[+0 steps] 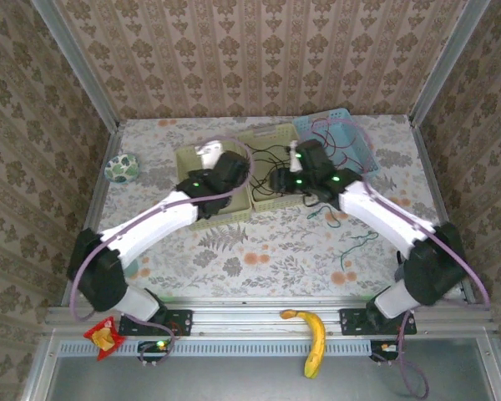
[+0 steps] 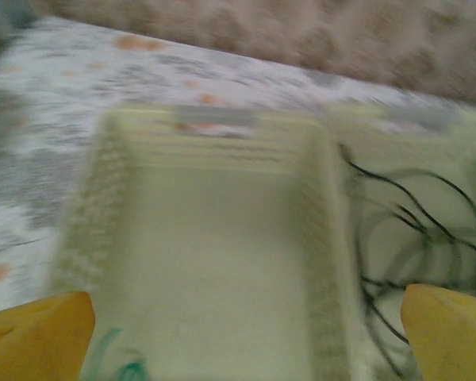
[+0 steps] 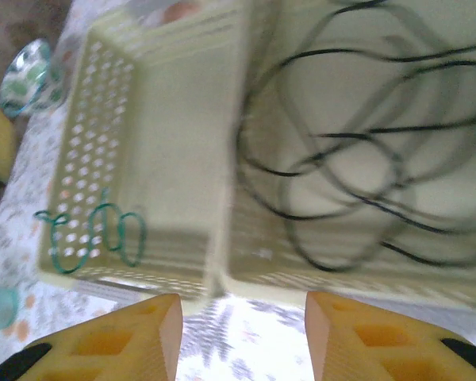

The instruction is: Untangle the cables

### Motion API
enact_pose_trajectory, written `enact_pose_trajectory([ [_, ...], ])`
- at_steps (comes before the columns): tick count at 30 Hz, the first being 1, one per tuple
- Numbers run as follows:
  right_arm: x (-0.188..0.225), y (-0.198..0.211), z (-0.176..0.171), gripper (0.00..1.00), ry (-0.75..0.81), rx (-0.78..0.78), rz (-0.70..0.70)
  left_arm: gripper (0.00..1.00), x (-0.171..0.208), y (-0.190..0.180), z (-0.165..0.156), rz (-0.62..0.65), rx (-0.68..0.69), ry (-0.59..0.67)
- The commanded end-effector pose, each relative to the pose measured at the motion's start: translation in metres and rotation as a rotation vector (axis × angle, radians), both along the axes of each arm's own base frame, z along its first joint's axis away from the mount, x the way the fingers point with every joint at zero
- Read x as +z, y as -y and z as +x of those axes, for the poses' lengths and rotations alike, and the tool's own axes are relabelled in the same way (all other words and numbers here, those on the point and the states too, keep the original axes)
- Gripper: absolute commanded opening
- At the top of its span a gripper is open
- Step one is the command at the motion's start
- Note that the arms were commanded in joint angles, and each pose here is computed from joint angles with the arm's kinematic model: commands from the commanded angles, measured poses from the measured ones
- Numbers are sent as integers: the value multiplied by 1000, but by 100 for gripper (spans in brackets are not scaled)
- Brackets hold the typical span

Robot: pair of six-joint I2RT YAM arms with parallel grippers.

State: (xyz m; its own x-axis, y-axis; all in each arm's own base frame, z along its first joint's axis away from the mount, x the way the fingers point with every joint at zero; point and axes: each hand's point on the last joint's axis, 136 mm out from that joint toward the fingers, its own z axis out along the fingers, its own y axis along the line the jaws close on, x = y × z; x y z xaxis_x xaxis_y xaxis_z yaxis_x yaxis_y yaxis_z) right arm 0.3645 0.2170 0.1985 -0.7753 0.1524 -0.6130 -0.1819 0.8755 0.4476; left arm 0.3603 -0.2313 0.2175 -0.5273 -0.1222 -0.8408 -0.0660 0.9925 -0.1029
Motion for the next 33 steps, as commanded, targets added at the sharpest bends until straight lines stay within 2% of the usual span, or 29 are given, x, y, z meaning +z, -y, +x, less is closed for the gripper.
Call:
enact_pose_trajectory([
  [1, -32, 78, -27, 46, -123, -255, -65, 100, 11, 94, -3, 54, -353, 52],
  [4, -70, 137, -65, 46, -279, -419, -107, 100, -8, 169, -37, 139, -715, 23],
  [5, -82, 149, -76, 47, -319, -467, -97, 100, -22, 192, -57, 146, -850, -21],
  [9, -109, 185, -105, 50, -423, -631, -29, 99, -61, 228, -99, 121, -1091, -192],
  [12, -116, 200, -110, 50, -457, -698, 26, 97, -85, 236, -112, 138, -1153, -265],
  [16, -129, 201, -114, 50, -500, -713, 82, 94, -105, 244, -119, 168, -1195, -321],
  [18, -134, 201, -114, 50, -515, -717, 101, 91, -113, 246, -115, 191, -1187, -334],
  [21, -136, 202, -113, 50, -522, -720, 119, 81, -123, 249, -108, 231, -1174, -339],
  [25, -134, 200, -113, 49, -516, -710, 153, 75, -130, 247, -84, 311, -1093, -297],
  [30, -131, 202, -108, 50, -489, -711, 166, 64, -141, 248, -75, 285, -1107, -332],
  [33, -131, 202, -108, 49, -485, -708, 174, 62, -147, 245, -74, 252, -1110, -364],
])
